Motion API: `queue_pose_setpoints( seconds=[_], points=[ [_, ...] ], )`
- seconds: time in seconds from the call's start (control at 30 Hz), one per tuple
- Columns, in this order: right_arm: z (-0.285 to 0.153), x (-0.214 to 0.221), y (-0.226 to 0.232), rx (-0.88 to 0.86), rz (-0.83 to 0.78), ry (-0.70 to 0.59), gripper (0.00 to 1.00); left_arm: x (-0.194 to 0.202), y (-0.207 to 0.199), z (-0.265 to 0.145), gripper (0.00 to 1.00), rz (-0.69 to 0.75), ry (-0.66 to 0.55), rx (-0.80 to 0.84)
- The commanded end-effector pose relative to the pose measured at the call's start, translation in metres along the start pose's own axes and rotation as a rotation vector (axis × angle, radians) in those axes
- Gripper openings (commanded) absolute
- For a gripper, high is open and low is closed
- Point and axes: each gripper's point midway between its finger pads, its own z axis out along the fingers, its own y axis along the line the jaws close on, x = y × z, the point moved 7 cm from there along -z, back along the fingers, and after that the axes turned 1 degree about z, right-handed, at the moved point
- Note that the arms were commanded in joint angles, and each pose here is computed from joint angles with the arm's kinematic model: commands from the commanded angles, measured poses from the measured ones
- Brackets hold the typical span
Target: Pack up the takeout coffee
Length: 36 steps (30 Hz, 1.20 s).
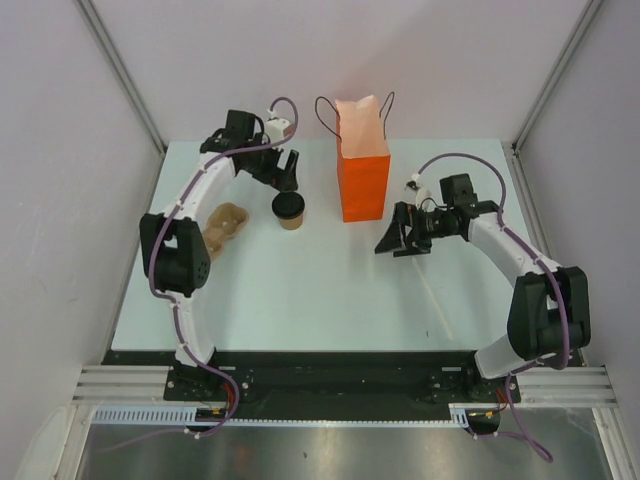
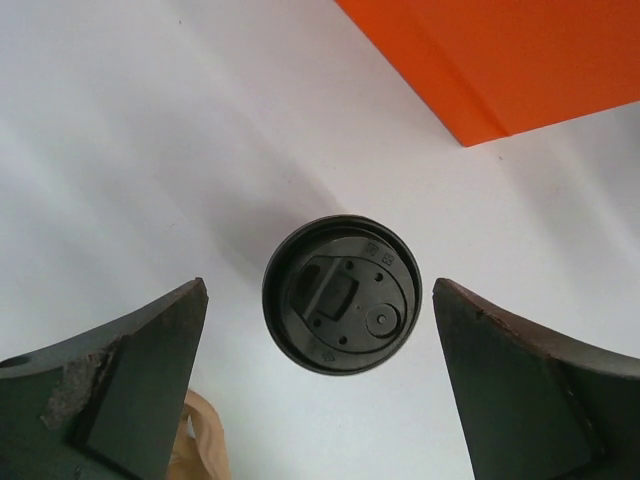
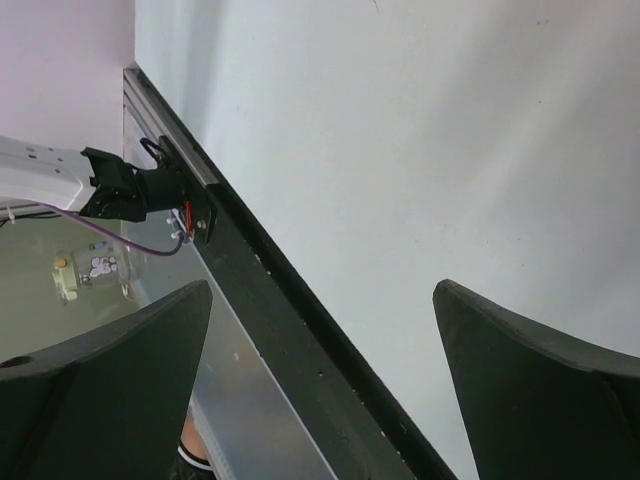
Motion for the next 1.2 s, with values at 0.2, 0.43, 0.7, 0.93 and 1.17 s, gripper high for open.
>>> queue_pose_setpoints(
  seconds=[0.2, 0.43, 0.7, 0.93, 1.17],
  points=[
    [-0.069, -0.069, 0.048, 0.063, -0.275, -0.267, 1.00, -0.042, -0.044, -0.121, 1.00, 0.058, -0.330, 0.038],
    [-0.102, -0.156, 0.072, 0.233, -0.375, -0.492, 0.92, -0.040, -0.080, -0.158, 1.00, -0.004, -0.423, 0.131],
    [-0.081, -0.219, 0.067, 0.280, -0.328, -0.588, 0.86, -0.021, -0.095, -0.167, 0.99, -0.047, -0.458, 0.148],
    [-0.043, -0.237, 0.042, 0.254, -0.289, -0.549, 0.80, -0.014, -0.093, -0.163, 1.00, -0.069, -0.445, 0.138],
    [-0.030, -0.238, 0.042, 0.205, -0.294, -0.513, 0.37, -0.007, -0.095, -0.167, 1.00, -0.057, -0.446, 0.106]
  ],
)
